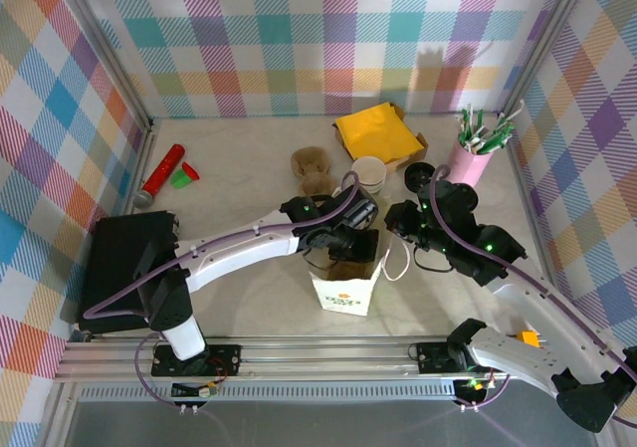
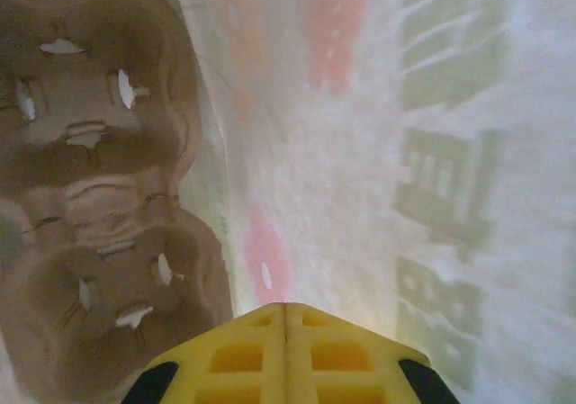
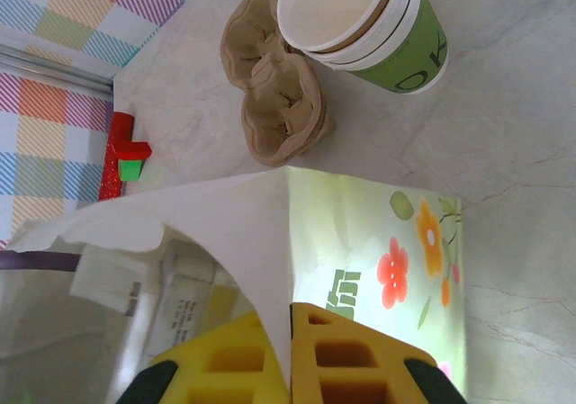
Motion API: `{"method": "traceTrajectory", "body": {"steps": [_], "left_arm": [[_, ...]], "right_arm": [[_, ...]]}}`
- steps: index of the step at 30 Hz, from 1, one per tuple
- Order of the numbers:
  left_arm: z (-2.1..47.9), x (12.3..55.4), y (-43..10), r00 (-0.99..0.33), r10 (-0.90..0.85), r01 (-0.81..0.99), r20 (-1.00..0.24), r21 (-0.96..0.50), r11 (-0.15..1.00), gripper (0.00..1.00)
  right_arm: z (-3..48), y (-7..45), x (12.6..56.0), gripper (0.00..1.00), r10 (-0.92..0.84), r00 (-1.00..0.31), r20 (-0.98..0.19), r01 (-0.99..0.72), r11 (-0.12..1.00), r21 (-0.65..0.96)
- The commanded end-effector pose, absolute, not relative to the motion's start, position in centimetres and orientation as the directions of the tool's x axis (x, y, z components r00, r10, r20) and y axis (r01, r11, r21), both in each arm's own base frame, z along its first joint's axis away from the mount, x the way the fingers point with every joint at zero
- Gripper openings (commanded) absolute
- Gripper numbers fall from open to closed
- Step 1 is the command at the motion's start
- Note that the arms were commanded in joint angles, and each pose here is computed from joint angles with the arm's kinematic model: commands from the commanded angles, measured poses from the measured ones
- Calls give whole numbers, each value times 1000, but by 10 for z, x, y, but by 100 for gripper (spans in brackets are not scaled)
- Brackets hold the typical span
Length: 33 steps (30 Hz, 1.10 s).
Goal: Pack the takeout coffee
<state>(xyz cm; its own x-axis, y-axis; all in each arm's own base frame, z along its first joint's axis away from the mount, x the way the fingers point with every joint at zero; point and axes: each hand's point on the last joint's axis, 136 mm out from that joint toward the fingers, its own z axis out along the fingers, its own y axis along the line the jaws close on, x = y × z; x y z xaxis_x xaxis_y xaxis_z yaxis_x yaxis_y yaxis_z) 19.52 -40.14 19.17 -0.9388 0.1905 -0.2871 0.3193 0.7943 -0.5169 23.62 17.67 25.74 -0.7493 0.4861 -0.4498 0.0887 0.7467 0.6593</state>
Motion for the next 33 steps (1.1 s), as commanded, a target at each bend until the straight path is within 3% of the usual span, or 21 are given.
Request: {"method": "traceTrajectory", "body": {"steps": [1,11,19,27,33], "left_arm": [[240,199,-409,-923,149,346,-355,-594,726,0],[307,218,-381,-873,35,366,-487,-606,706,0],[392,206,-322,-758,-91,444,-646,-613,654,1],[406,211,-247,-655,-200,367,-729,-538,759,1],[398,208,-227,-643,-220,343,-734,-533,774,1]], "right_arm": [[273,176,238,0,485,-731,-480,60,747,662],[276,176,238,0,470,-726,-502,31,752,659],[308,192,235,0,395,-692,-605,-187,711,678],[339,206,218,0,328,-645,-691,-396,629,668],[350,212,204,0,294,-605,-740,-513,566,645]]}}
